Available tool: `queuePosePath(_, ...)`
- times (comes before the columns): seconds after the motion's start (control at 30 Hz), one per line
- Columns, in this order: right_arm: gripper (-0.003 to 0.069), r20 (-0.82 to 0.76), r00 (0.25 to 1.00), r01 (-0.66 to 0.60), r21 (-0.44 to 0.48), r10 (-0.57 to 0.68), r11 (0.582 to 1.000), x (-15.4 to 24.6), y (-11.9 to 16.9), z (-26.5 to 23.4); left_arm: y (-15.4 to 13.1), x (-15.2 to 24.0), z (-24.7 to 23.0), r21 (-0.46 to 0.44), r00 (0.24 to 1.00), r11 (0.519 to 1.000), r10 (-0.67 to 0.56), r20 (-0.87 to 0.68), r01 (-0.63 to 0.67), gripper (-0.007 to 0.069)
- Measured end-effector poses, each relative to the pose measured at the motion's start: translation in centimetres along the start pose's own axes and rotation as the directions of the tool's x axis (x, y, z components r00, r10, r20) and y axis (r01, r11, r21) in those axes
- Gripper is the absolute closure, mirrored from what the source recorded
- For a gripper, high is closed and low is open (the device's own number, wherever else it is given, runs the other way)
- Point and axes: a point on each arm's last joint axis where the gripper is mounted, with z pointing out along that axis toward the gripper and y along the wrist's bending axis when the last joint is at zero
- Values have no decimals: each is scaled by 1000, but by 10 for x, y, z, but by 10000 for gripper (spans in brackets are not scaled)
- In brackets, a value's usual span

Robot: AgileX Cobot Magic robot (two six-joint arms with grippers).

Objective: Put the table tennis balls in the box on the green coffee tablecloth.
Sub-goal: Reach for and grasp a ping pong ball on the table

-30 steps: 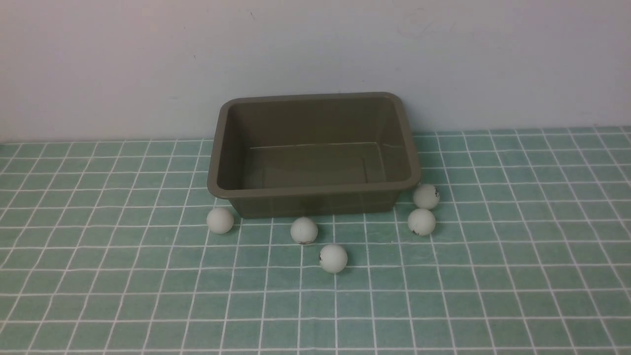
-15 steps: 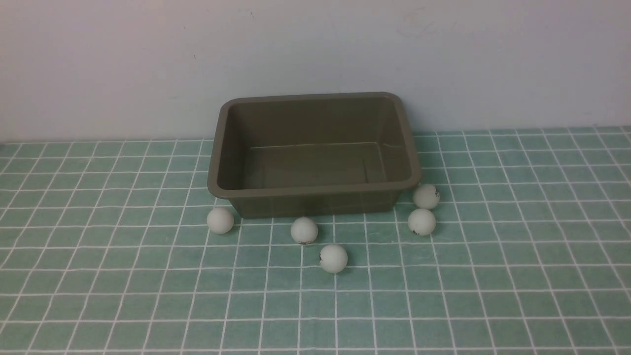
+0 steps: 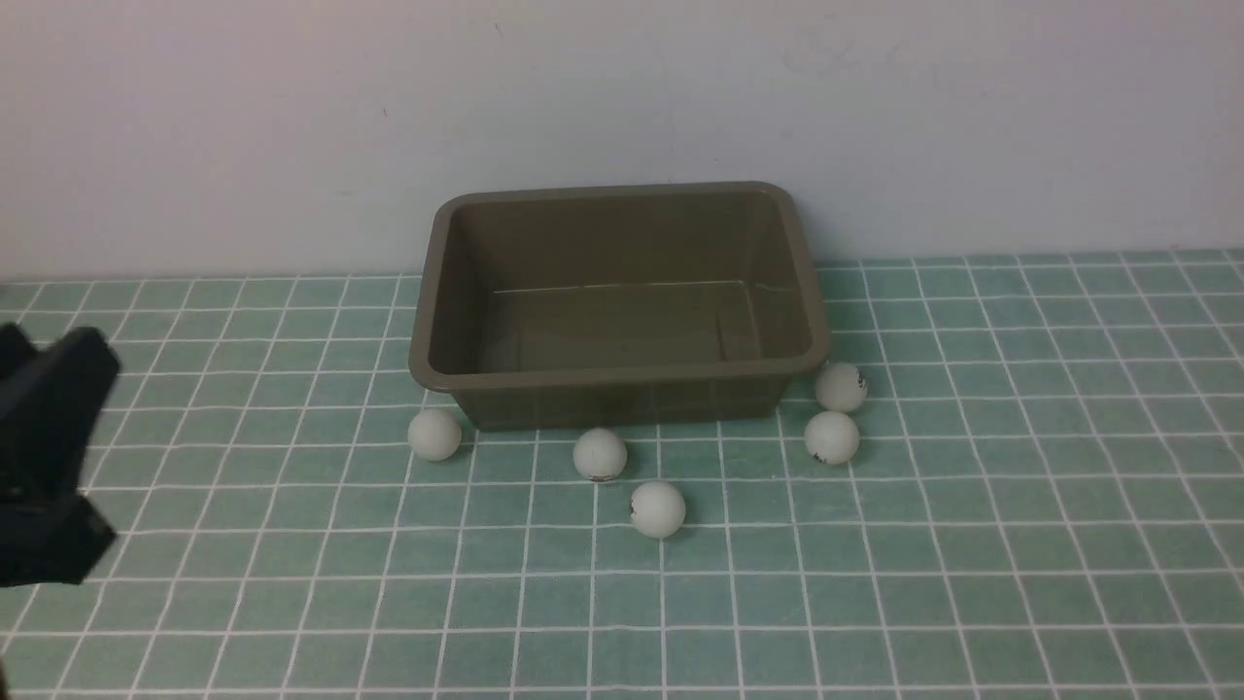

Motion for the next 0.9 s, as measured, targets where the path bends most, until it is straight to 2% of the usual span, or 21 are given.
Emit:
queuePosePath(0.13, 320, -7, 1000, -15, -47, 15, 999, -15, -5, 14, 1, 6, 21, 60, 991, 998, 1, -137, 7, 336)
queuePosePath(0.3, 320, -60, 998, 25, -90, -30, 996, -32, -14, 35, 6, 7, 38, 55, 979, 998, -6, -201, 17, 336)
queuePosePath(0.43, 320, -98, 995, 2, -89, -11, 996, -45, -26, 55, 7, -2, 44, 57, 982, 998, 6, -191, 5, 336)
queuePosePath(0.7, 320, -104, 994, -57, -123, 44, 991, -62, -36, 85, 1, -49, 44, 60, 995, 995, 81, -54, -77, 336)
queuePosePath(0.8, 320, -91, 995, -48, -131, 36, 990, -64, -37, 87, 1, -53, 44, 61, 996, 995, 83, -43, -81, 336)
queuePosePath(0.9, 320, -66, 997, -52, -133, 43, 990, -66, -37, 87, -3, -51, 44, 103, 996, 993, 59, -60, -53, 336)
